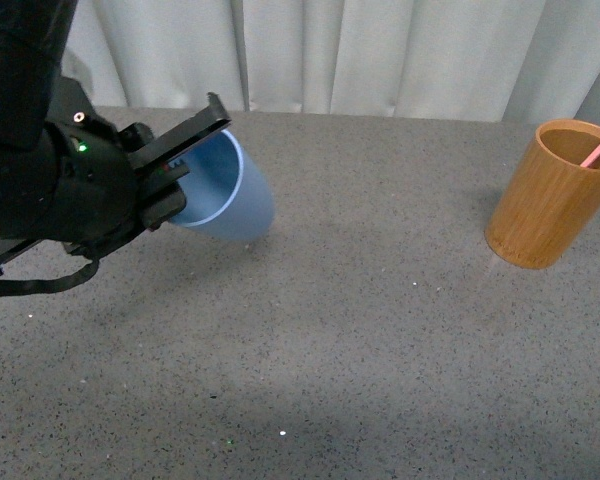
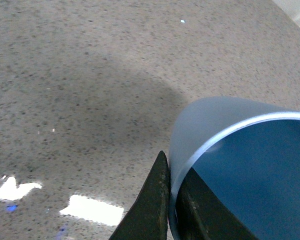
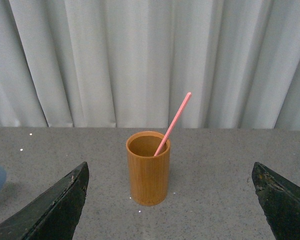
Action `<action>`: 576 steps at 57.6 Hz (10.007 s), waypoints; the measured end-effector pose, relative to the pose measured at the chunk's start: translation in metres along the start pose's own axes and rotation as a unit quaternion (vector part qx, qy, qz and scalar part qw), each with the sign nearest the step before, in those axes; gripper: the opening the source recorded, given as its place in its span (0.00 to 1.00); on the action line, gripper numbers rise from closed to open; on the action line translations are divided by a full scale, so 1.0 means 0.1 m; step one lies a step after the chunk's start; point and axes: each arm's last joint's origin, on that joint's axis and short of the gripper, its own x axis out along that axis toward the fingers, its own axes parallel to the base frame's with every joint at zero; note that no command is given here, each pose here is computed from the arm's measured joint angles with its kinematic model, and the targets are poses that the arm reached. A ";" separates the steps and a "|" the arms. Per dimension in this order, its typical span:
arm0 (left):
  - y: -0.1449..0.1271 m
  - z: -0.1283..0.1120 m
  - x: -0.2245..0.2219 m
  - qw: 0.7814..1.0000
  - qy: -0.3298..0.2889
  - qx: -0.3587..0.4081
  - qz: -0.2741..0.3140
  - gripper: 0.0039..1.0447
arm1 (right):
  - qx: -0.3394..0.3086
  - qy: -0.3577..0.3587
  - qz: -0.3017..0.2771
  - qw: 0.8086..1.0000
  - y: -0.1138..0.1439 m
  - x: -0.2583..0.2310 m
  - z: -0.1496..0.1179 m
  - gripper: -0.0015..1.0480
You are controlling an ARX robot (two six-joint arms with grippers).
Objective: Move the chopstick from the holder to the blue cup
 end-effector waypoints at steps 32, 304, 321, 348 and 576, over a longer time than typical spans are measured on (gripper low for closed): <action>-0.67 -0.22 0.19 0.993 0.049 0.091 -0.057 0.03 | 0.000 0.000 0.000 1.000 0.00 0.00 0.00 0.91; 1.30 -0.39 -1.97 0.897 -0.361 0.252 -0.038 0.03 | 0.000 0.000 0.000 1.000 0.00 0.00 0.00 0.91; 1.30 -0.39 -1.97 0.897 -0.361 0.252 -0.039 0.31 | 0.000 0.000 0.000 1.000 0.00 0.00 0.00 0.91; 1.30 -0.39 -1.97 0.897 -0.362 0.252 -0.037 0.93 | -0.005 0.116 -0.175 0.978 -0.58 0.94 0.05 0.91; 1.30 -0.39 -1.97 0.897 -0.362 0.253 -0.038 0.94 | 0.067 0.180 -0.169 0.967 0.00 2.85 -0.22 0.03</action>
